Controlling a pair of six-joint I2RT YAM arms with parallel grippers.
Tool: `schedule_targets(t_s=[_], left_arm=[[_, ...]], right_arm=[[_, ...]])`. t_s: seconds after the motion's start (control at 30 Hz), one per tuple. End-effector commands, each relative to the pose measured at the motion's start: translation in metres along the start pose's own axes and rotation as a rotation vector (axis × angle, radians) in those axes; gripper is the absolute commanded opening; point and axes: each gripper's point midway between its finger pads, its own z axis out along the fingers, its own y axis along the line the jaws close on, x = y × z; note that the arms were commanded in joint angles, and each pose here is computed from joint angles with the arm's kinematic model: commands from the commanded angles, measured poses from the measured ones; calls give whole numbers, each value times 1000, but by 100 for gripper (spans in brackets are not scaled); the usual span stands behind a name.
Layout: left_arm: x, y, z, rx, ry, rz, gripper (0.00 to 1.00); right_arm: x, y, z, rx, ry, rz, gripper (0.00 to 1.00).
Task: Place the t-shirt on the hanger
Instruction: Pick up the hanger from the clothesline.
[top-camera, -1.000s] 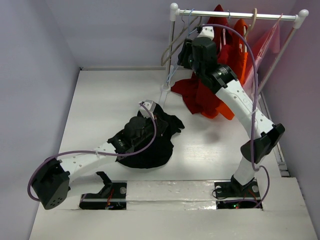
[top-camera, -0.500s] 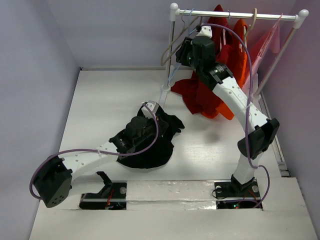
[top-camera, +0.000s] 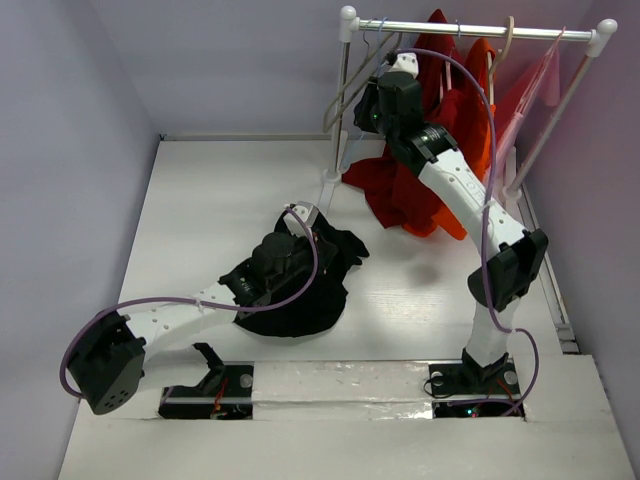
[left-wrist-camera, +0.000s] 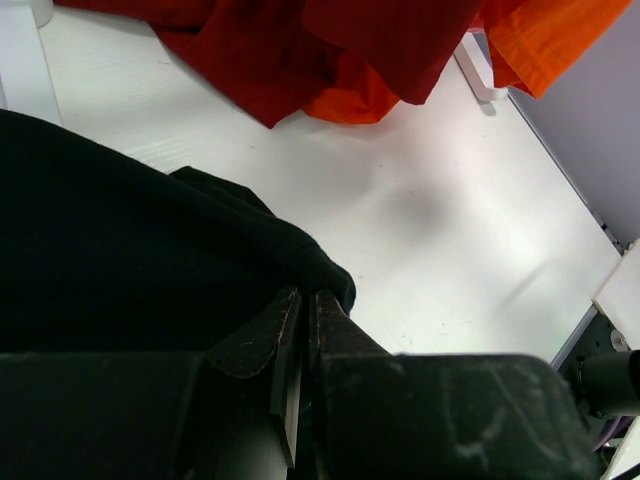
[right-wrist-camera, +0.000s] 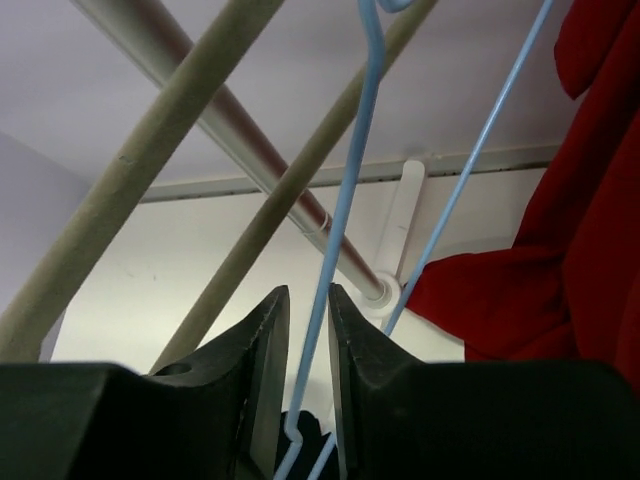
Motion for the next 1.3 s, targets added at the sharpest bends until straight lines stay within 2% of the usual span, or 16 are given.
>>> schedule_targets(t_s=[0.0, 0.3, 0.43, 0.77, 1.0, 1.03, 1.27], left_arm=[[-15, -7, 0, 35, -59, 5, 0], [-13, -7, 1, 37, -57, 4, 0], [-12, -6, 1, 37, -56, 2, 0], [-12, -5, 2, 33, -58, 0, 0], [-14, -2, -2, 20, -78, -1, 0], [-15, -3, -2, 20, -81, -1, 0], [-24, -5, -3, 17, -98, -8, 0]], right_arm=[[-21, -4, -12, -2, -63, 17, 27], [-27, -5, -24, -6, -72, 19, 13], [-32, -2, -33, -31, -80, 24, 0], [-62, -1, -65, -59, -153, 47, 0], [-43, -13, -78, -57, -126, 59, 0], [-28, -19, -76, -47, -99, 51, 0], [-5, -26, -112, -124, -75, 79, 0]])
